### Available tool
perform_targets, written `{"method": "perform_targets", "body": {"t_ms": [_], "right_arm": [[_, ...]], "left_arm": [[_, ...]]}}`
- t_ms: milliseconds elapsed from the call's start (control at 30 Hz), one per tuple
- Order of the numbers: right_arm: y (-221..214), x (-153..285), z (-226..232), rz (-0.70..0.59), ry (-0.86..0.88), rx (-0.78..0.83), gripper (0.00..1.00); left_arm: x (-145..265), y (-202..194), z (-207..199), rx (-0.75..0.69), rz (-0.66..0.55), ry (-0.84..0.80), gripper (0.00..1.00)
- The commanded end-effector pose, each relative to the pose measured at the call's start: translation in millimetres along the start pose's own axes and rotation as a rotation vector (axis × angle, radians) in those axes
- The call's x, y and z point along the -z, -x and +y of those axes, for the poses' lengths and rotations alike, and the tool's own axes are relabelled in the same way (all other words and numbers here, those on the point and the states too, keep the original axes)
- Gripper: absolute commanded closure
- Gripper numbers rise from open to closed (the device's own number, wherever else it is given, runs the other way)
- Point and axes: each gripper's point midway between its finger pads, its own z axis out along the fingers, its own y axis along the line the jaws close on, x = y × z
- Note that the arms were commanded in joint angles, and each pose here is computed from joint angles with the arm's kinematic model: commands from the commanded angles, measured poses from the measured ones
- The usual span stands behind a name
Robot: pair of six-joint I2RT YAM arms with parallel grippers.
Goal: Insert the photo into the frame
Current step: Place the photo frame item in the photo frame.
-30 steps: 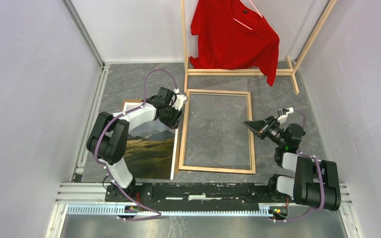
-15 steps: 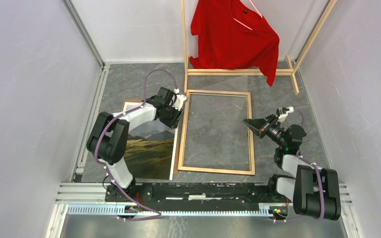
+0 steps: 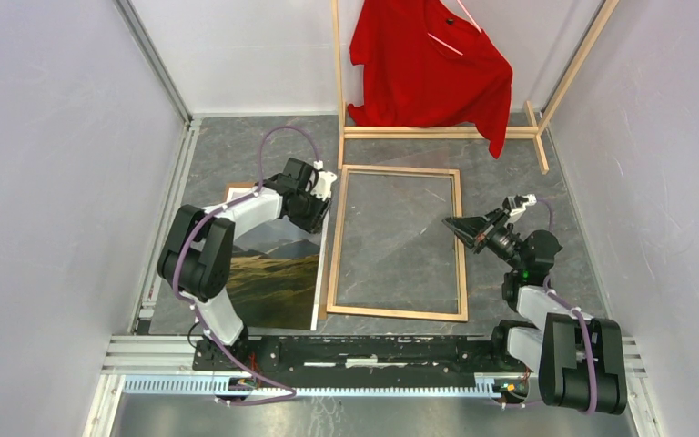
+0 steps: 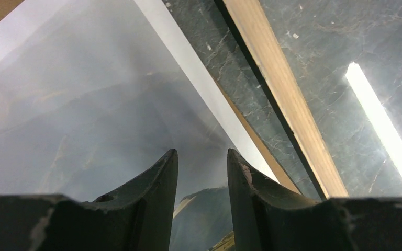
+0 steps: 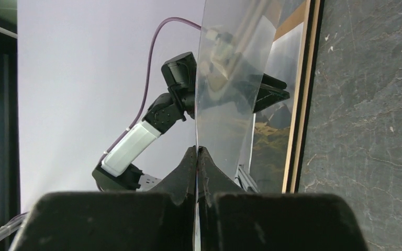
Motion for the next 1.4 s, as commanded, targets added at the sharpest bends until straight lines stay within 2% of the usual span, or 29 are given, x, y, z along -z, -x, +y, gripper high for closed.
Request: {"method": "perform_targets", "body": {"t_ms": [0,167,367,633,767,1000,1367], "right_arm": [[2,0,-5,-0.016,-0.015,0.079,1.00],[13,-1,-42,-0.034,-0.174,0.226,1.00],[11,6,-78,-0.034,-0.261,0.248,0.97],[4,12,-104,0.021,-0.321,0.279,0.61],[3,12,-114,0.055,-0.360,0.305,0.50],[-6,12,-130,0.115,-0.416,0.319,0.47],[-17,-4,-131,0.158,-0.385,0.316,0.47]], "left_arm": [[12,19,5,-0.022,-0.065,0.009,0.53],[21,28,26,-0.006,-0.096,0.089,0.54],[22,28,21,-0.020,-0.102,0.069,0.52],[4,18,6,-0.038,-0.057,0.043,0.52],[2,18,5,-0.041,-0.052,0.042,0.52],[-4,17,-4,-0.054,-0.040,0.032,0.53],[-10,17,-11,-0.070,-0.031,0.014,0.54]]}}
